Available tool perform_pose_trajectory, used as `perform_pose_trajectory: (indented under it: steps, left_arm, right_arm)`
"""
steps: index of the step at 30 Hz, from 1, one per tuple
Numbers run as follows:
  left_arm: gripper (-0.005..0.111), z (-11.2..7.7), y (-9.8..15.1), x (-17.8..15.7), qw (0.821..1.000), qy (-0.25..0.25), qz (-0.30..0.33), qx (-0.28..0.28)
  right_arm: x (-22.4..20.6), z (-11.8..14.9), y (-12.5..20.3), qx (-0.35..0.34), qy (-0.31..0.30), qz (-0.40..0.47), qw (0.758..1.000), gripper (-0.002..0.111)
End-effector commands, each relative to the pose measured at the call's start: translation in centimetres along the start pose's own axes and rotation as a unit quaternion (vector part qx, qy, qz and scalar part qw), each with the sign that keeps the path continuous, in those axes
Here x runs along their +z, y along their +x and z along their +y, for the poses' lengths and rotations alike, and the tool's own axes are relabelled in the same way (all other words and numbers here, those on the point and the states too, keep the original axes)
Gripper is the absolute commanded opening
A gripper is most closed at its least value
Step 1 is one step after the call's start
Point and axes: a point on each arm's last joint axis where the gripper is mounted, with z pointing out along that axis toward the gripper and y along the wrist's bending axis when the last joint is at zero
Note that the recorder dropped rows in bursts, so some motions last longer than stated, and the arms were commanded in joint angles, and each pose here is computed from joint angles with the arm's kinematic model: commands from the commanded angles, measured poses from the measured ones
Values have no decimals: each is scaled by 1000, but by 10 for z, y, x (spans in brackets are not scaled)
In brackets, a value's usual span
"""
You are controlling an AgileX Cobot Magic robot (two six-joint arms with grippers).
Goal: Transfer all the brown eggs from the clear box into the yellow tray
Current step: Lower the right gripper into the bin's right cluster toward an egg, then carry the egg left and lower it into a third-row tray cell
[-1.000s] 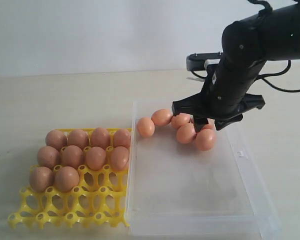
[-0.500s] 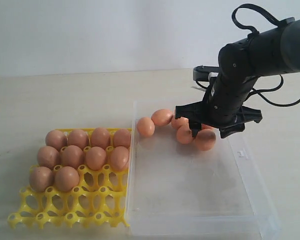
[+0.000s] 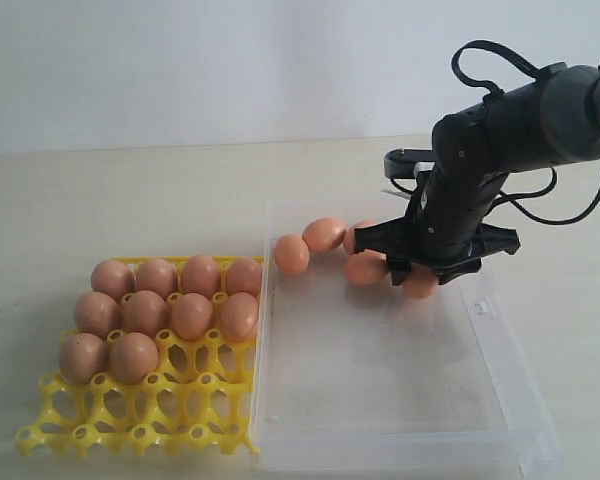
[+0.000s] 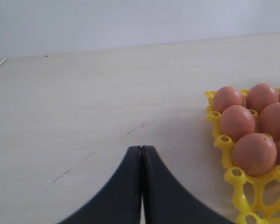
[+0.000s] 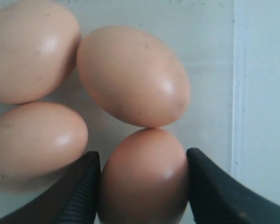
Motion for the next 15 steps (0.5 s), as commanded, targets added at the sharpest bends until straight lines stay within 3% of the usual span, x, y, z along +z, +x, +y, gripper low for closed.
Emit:
perform_pose_trajectory:
  steps: [1,4,7,11,15]
  left_arm:
    - [0,0,-1,0,1000,-2,0,2]
    - [0,0,-1,0,1000,-2,0,2]
    - [0,0,-1,0,1000,-2,0,2]
    - [0,0,-1,0,1000,-2,0,2]
    - [0,0,-1,0,1000,-2,0,2]
  right_arm:
    - [-5,-1,-5,-54,1,-14,998,0]
    - [-20,8,-6,-82,-20,-36,996,0]
    - [-42,30,-1,-129,-83,-100,983,0]
    - [-72,67,20,-158,-175,-222,946,0]
    - [-83,93,49,-189,-206,-311,908,0]
